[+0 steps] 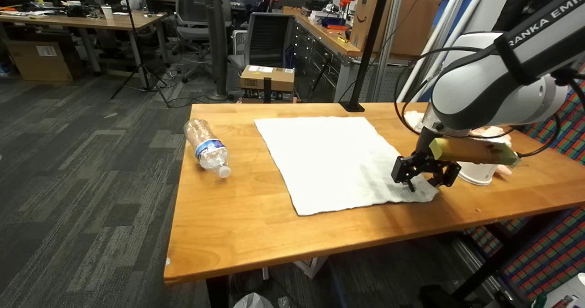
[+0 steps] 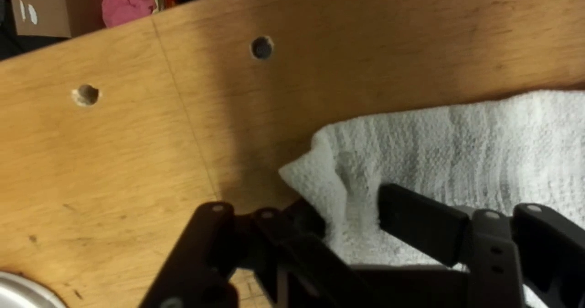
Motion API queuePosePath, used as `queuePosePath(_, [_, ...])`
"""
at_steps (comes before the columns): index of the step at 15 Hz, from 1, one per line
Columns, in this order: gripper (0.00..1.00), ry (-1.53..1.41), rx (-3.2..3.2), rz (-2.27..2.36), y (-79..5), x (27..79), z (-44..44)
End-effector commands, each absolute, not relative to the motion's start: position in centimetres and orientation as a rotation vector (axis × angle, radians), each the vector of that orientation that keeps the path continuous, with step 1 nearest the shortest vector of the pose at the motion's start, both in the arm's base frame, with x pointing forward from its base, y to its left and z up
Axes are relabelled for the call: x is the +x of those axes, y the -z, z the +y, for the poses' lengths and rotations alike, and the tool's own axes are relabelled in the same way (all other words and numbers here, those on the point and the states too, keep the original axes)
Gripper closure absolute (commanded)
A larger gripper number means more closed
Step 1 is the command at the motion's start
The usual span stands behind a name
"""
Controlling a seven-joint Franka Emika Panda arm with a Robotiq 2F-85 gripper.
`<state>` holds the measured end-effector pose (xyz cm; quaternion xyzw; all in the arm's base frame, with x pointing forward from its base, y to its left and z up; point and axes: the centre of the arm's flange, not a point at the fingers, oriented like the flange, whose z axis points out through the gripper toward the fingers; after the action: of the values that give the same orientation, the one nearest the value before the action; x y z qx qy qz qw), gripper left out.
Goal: Fold the white cloth
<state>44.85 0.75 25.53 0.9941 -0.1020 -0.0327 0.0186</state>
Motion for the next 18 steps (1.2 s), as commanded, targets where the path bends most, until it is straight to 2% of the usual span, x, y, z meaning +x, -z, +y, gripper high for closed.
queuePosePath(1, [0.95, 0.143, 3.058, -0.244, -26.8, 44.7, 1.0])
queuePosePath(2, [0.98, 0.153, 3.048, -0.228, -27.1, 44.6, 1.0])
queuePosePath(4, [0.99, 0.194, 3.01, -0.18, -27.8, 44.2, 0.9])
queuePosePath(8, [0.94, 0.325, 2.899, -0.13, -29.3, 43.7, 0.3])
queuePosePath(14, [0.96, 0.432, 2.736, -0.063, -33.5, 44.5, 0.0])
queuePosePath(18, [0.95, 0.489, 2.69, -0.004, -36.5, 46.5, 2.7])
